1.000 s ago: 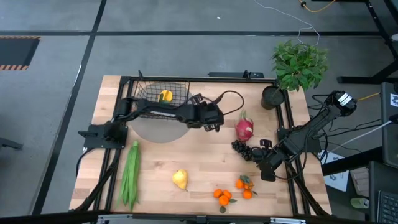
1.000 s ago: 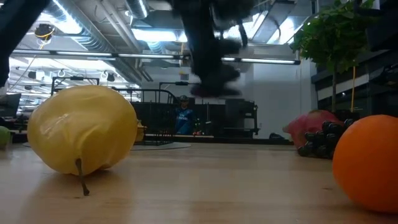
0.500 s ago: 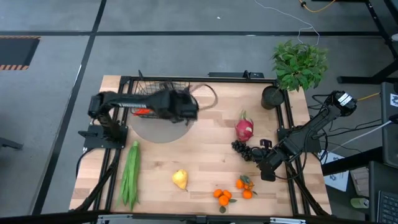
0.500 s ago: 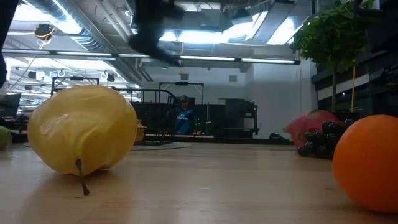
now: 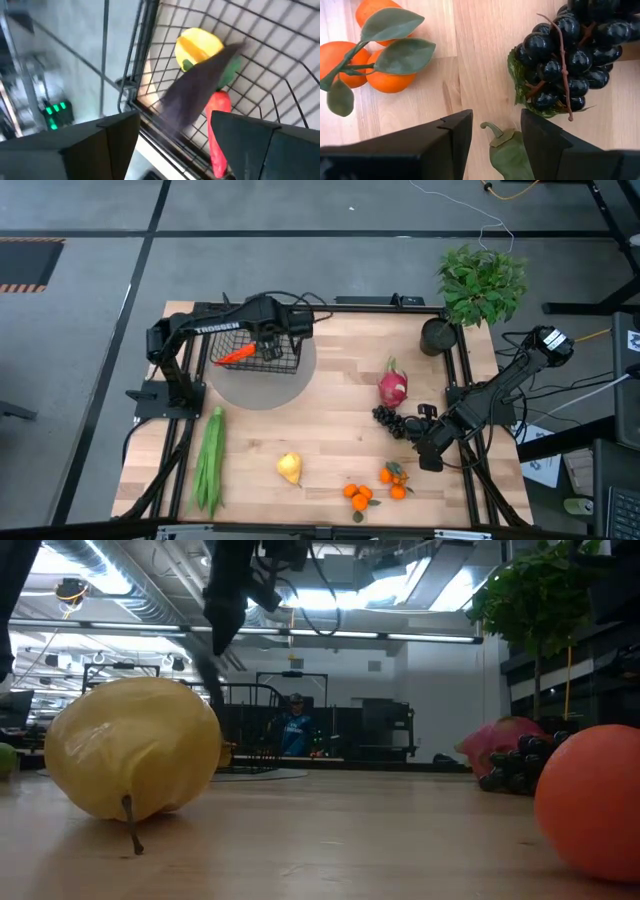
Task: Build produce basket
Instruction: Put the purple eggplant into the black wire basket, then put the green chili pepper into the black wire basket
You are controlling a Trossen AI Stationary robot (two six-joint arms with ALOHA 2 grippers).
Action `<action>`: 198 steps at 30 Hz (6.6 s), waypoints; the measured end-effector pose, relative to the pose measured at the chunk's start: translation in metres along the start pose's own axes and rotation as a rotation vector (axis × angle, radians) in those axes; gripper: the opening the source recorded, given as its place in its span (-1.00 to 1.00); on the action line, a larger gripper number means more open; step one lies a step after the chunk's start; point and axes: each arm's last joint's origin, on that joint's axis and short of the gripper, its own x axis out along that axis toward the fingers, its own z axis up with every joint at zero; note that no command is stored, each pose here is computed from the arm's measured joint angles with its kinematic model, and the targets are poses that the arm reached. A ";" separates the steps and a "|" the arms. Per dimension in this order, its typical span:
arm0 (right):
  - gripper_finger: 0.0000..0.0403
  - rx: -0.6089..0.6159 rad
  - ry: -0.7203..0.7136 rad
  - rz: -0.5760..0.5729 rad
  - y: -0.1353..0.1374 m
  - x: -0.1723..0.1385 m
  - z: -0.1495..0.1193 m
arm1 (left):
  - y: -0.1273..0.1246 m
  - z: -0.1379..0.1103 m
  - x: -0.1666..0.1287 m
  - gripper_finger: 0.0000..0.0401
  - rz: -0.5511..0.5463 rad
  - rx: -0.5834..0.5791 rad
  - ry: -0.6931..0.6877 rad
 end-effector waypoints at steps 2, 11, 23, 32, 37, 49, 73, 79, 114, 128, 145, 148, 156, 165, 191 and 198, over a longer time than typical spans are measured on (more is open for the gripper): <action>-0.22 -0.001 0.000 0.000 0.000 0.000 0.000 | -0.004 0.001 -0.001 0.21 0.003 0.065 -0.006; -0.22 -0.001 0.000 0.001 0.000 0.000 0.000 | -0.001 0.005 0.007 0.21 0.056 0.077 0.012; -0.22 -0.001 0.000 0.000 0.000 0.000 0.000 | -0.006 0.001 0.007 0.21 -0.069 -0.260 0.078; -0.22 0.002 -0.002 0.003 0.000 0.000 0.000 | -0.050 -0.019 -0.038 0.21 -0.221 -0.141 -0.005; -0.22 0.004 -0.010 0.010 0.001 0.000 0.001 | -0.053 -0.046 -0.076 0.21 -0.204 -0.175 -0.163; -0.22 0.003 -0.012 0.013 0.001 0.000 0.001 | -0.039 -0.151 -0.091 0.21 -0.242 -0.472 -0.582; -0.22 0.001 -0.019 0.005 0.001 0.000 0.001 | -0.136 -0.164 0.011 0.21 -0.751 -0.381 -1.071; -0.22 0.023 0.112 0.055 0.000 0.000 -0.005 | -0.133 -0.161 0.011 0.21 -0.753 -0.402 -1.098; -0.22 -0.084 0.265 0.134 -0.013 0.023 -0.029 | -0.134 -0.162 0.012 0.21 -0.760 -0.405 -1.079; -0.22 -0.162 0.187 0.127 -0.012 0.024 -0.025 | -0.134 -0.162 0.012 0.21 -0.761 -0.406 -1.079; -0.22 -0.362 0.040 0.254 0.000 0.024 -0.014 | -0.135 -0.162 0.012 0.21 -0.758 -0.402 -1.075; -0.22 -0.361 0.043 0.253 -0.002 0.027 -0.016 | -0.135 -0.162 0.012 0.21 -0.758 -0.402 -1.075; -0.23 -0.287 0.048 0.195 -0.012 0.038 -0.027 | -0.135 -0.162 0.012 0.21 -0.757 -0.402 -1.075; -0.23 -0.275 -0.043 0.046 -0.017 0.039 -0.025 | -0.135 -0.162 0.012 0.21 -0.757 -0.402 -1.074; 0.38 -0.122 -0.001 -0.042 -0.026 0.042 -0.031 | -0.135 -0.163 0.013 0.21 -0.756 -0.398 -1.063; 0.27 -0.079 0.008 -0.049 -0.026 0.041 -0.032 | -0.135 -0.163 0.013 0.21 -0.757 -0.398 -1.062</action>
